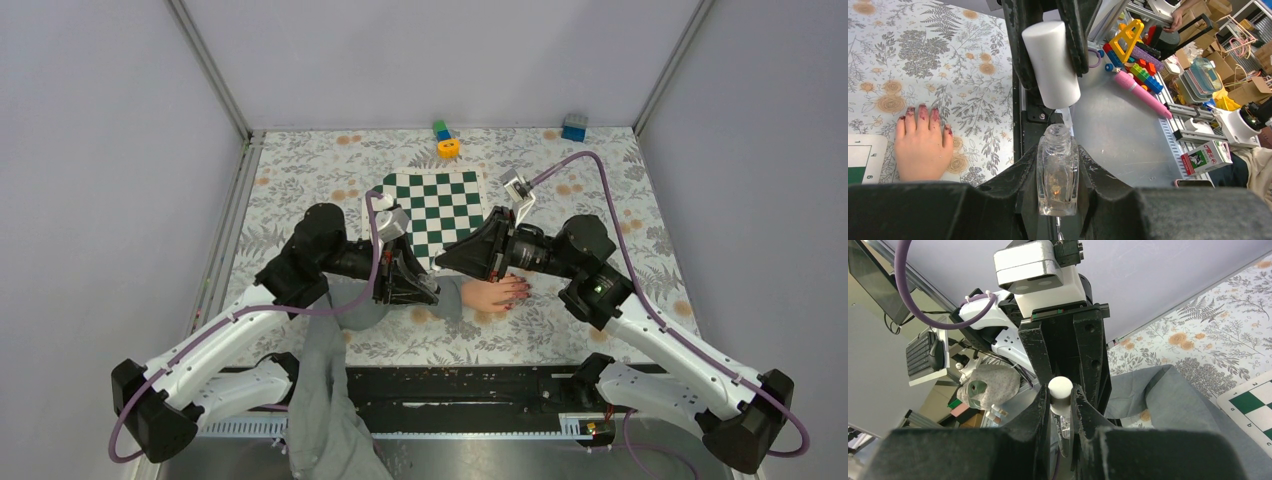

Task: Paint the nails
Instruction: Close the nail polish bottle.

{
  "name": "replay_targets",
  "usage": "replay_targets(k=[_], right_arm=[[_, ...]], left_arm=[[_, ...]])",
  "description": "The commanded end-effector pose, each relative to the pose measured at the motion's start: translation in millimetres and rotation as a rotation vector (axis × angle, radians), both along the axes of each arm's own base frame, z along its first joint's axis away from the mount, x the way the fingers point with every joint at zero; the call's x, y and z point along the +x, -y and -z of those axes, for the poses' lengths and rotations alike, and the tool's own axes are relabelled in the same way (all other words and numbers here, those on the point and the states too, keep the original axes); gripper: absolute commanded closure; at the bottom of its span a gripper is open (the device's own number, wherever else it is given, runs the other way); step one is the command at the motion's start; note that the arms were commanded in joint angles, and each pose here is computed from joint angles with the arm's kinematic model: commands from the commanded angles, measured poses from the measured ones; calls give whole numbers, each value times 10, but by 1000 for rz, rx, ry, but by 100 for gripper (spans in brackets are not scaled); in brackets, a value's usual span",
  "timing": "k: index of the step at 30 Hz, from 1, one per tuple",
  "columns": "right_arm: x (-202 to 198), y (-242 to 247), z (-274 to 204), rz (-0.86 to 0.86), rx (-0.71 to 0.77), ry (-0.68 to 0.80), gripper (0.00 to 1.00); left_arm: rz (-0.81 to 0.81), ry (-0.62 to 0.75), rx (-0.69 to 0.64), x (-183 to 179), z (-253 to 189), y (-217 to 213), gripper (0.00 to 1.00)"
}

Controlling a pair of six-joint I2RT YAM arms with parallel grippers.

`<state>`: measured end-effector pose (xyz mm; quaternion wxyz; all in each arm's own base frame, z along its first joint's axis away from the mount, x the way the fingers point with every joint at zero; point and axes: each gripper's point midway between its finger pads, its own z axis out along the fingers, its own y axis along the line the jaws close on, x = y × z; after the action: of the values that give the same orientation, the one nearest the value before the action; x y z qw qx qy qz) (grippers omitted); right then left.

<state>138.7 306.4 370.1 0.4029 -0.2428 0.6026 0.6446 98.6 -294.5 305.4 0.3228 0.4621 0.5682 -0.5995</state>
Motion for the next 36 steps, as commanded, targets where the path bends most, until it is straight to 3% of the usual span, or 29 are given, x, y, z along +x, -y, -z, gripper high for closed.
replay_targets(k=[1,36], right_arm=[[-107,-6,-207,-37,44,50,100],[-74,-131,4,-42,0,30,100]], left_arm=[[-18,81,-60,5,-150,-6,100],[-75,115,-64,76,-154,-21,100]])
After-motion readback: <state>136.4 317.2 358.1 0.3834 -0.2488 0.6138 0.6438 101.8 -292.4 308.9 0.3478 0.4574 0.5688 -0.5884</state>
